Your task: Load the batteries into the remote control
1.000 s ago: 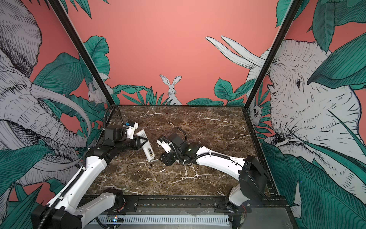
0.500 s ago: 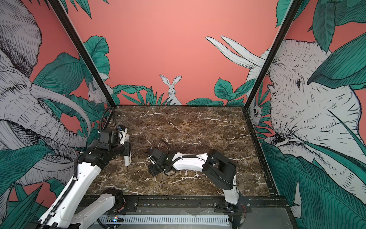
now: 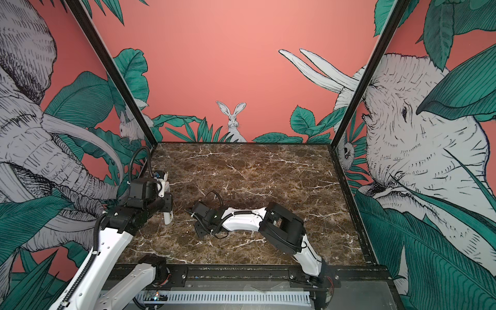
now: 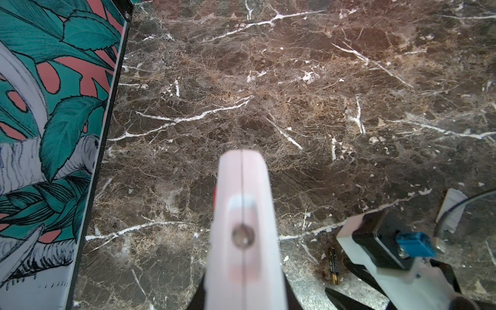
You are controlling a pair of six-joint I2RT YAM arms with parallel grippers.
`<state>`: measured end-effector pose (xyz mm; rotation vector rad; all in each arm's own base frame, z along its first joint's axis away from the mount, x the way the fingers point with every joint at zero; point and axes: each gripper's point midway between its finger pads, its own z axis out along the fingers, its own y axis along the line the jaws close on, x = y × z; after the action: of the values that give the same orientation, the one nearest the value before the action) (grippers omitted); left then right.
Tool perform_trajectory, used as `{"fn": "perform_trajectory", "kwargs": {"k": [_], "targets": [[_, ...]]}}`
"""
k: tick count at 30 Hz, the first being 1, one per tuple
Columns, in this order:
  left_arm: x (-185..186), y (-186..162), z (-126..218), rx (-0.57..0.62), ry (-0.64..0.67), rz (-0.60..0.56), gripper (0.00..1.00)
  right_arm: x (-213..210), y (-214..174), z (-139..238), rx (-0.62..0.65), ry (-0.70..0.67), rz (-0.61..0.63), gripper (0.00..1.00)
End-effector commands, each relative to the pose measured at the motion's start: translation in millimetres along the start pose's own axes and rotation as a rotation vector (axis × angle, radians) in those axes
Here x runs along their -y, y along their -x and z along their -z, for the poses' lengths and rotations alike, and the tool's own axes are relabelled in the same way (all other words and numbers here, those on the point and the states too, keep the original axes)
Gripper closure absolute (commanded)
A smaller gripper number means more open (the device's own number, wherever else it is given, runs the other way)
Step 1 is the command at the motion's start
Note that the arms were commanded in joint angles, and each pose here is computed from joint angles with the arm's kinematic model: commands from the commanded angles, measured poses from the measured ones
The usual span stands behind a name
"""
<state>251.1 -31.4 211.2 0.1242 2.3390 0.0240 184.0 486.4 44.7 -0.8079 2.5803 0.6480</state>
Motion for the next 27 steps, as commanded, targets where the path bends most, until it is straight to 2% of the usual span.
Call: {"fn": "perform_trajectory", "kwargs": {"k": [1, 11, 15, 22, 27], "targets": [[-2, 6, 8, 0.038, 0.005, -0.002, 1.0, 8, -1, -7, -0.005, -0.066, -0.006, 0.53], [6, 7, 8, 0.046, -0.043, 0.003, 1.0, 16, -4, -18, -0.042, -0.132, 0.024, 0.59], [10, 9, 9, 0.054, -0.068, 0.005, 1.0, 24, -11, -19, -0.06, -0.165, 0.035, 0.68], [32, 17, 21, 0.123, -0.204, 0.006, 1.0, 42, -21, -7, -0.079, -0.227, 0.089, 0.82], [55, 25, 27, 0.152, -0.344, 0.009, 1.0, 61, -24, 11, -0.085, -0.24, 0.117, 0.86]]}}
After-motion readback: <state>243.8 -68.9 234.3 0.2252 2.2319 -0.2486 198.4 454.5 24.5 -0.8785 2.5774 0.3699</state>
